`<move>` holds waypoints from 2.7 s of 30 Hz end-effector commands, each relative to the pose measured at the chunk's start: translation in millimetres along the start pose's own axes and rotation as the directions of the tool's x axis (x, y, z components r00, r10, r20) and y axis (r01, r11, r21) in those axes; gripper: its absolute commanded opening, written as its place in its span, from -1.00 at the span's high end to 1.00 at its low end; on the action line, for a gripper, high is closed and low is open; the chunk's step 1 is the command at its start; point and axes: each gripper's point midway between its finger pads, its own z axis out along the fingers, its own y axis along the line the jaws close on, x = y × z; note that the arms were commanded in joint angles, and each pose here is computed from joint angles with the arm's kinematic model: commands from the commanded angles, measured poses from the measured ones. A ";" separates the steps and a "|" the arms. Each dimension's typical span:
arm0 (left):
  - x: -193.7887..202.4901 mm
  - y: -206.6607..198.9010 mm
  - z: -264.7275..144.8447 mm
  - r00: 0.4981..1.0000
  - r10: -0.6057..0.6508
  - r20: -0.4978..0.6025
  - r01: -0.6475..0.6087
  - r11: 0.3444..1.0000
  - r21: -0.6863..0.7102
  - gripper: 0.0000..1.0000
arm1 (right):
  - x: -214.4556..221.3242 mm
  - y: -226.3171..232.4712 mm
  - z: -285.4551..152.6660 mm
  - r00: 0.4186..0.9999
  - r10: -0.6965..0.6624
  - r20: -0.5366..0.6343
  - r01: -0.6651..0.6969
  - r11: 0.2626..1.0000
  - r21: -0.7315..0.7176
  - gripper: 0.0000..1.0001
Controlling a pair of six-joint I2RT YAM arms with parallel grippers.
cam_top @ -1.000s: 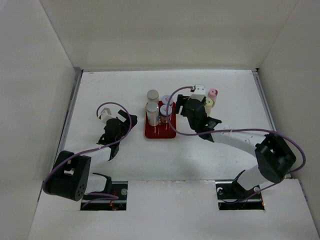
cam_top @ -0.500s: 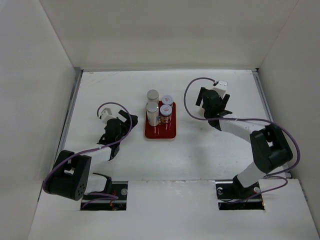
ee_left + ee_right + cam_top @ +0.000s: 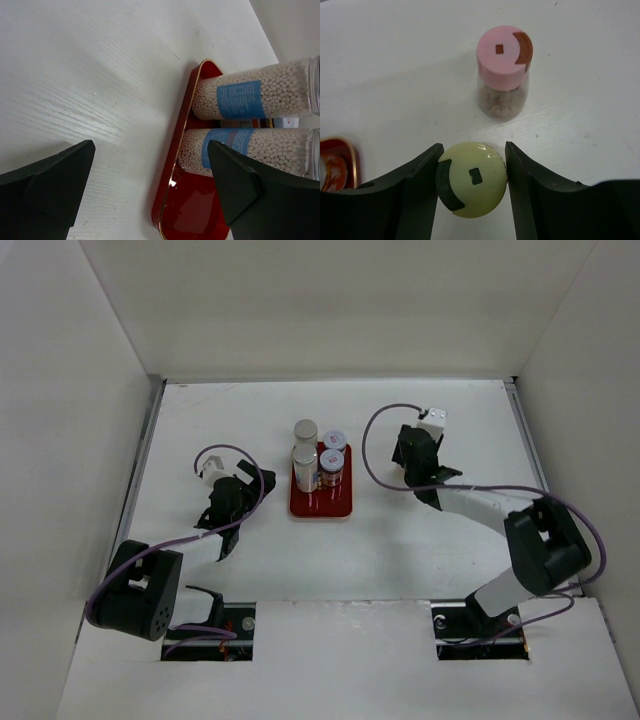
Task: Organize the condiment bottles
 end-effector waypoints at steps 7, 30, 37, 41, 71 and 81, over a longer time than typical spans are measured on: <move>-1.5 -12.9 2.7 1.000 -0.011 0.011 0.010 0.999 0.043 -1.00 | -11.4 110.4 -112.3 0.998 0.000 0.068 0.025 0.929 -0.369 0.11; -10.2 -8.2 -1.8 0.999 -0.029 0.034 0.028 0.999 0.044 -1.00 | 69.8 265.8 -164.3 0.991 -0.137 -0.010 0.098 0.755 -0.648 -0.40; -9.0 -9.2 -1.3 0.999 -0.031 0.028 0.030 0.998 0.046 -1.00 | 31.7 237.2 -187.1 0.993 -0.117 0.033 0.110 0.745 -0.659 -0.61; -12.8 -9.9 -4.2 0.998 -0.035 0.044 0.032 0.998 0.052 -1.00 | 5.0 192.6 -183.7 0.996 -0.067 0.058 0.089 0.766 -0.637 -0.60; -11.3 -9.4 -1.6 0.999 -0.030 0.042 0.028 0.999 0.042 -1.00 | -41.2 -10.8 91.4 0.995 0.049 -0.085 -0.052 0.998 -0.037 -0.20; -9.8 -8.3 -3.0 0.999 -0.031 0.034 0.030 0.999 0.044 -1.00 | -59.5 64.0 -26.1 0.997 0.062 0.043 -0.049 0.969 -0.243 0.21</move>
